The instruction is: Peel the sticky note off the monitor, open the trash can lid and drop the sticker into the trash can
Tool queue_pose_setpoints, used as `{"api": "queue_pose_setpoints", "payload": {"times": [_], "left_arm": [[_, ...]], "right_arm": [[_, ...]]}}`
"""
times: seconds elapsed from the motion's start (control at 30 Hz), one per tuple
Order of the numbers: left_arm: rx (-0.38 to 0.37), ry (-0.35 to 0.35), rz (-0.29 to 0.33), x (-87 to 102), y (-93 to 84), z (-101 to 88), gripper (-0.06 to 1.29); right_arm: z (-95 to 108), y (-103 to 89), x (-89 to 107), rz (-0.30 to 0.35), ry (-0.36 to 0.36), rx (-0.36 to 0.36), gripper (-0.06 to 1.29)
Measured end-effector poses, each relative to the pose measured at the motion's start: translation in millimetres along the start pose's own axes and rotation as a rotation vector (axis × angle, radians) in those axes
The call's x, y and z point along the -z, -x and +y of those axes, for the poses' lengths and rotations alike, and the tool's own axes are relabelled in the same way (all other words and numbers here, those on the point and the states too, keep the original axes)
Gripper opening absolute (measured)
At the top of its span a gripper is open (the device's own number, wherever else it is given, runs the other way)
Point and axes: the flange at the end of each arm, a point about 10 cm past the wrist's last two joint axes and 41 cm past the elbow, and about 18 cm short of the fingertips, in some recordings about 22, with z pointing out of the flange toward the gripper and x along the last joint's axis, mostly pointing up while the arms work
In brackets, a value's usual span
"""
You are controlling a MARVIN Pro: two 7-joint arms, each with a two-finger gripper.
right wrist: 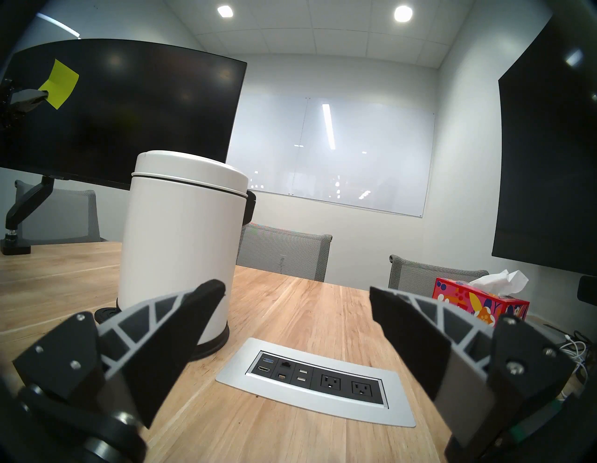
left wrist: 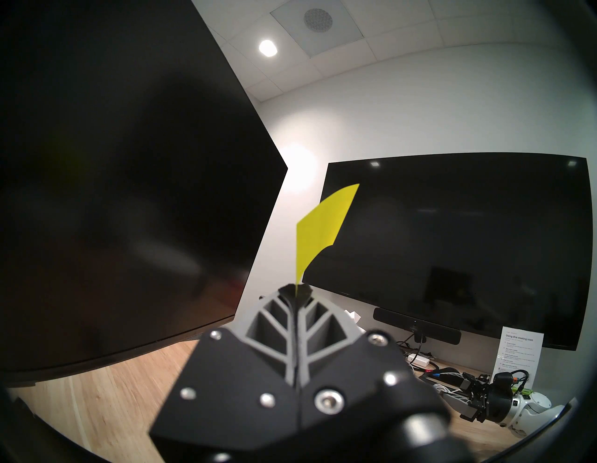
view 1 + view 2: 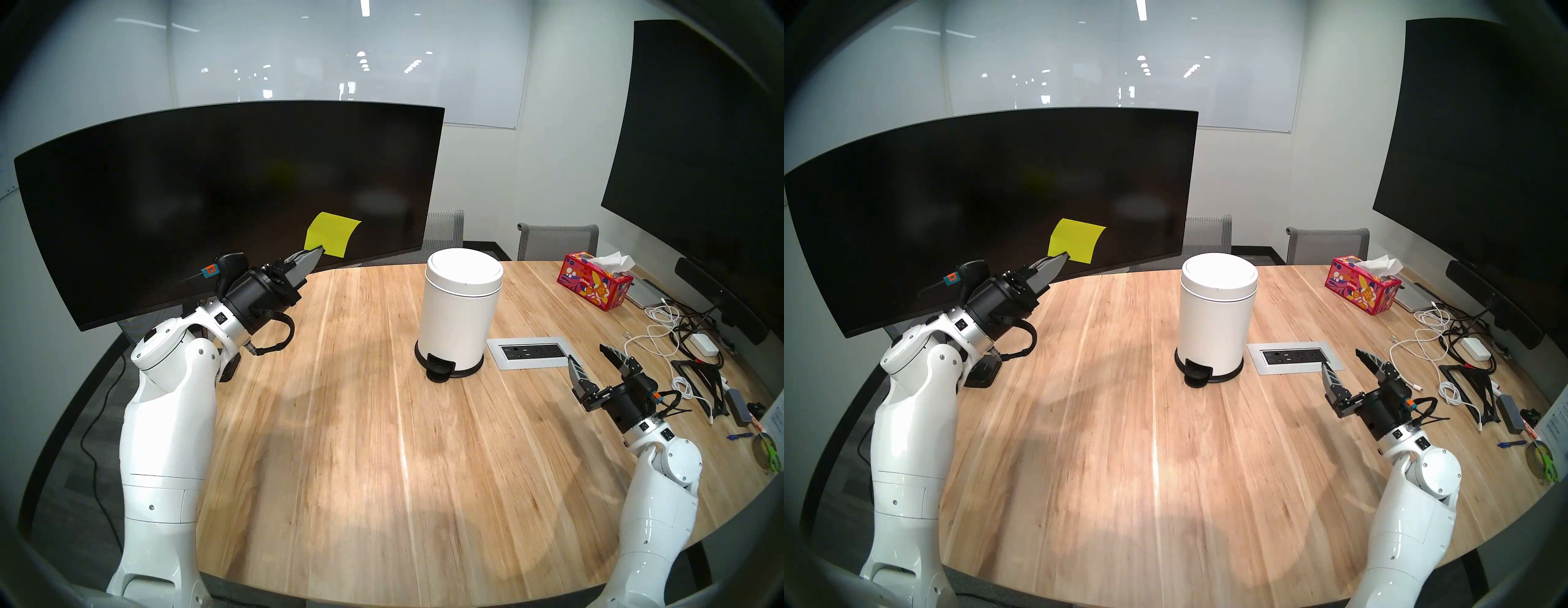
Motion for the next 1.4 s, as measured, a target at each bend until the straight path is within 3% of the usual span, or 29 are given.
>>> {"api": "queue_pose_setpoints", "payload": {"times": [1.4], "left_arm": [[0.0, 0.001, 0.001, 0.0, -0.1, 0.1, -0.02]], "right_arm": [[0.0, 0.0, 0.0, 0.0, 0.0, 0.0, 1.23]]}}
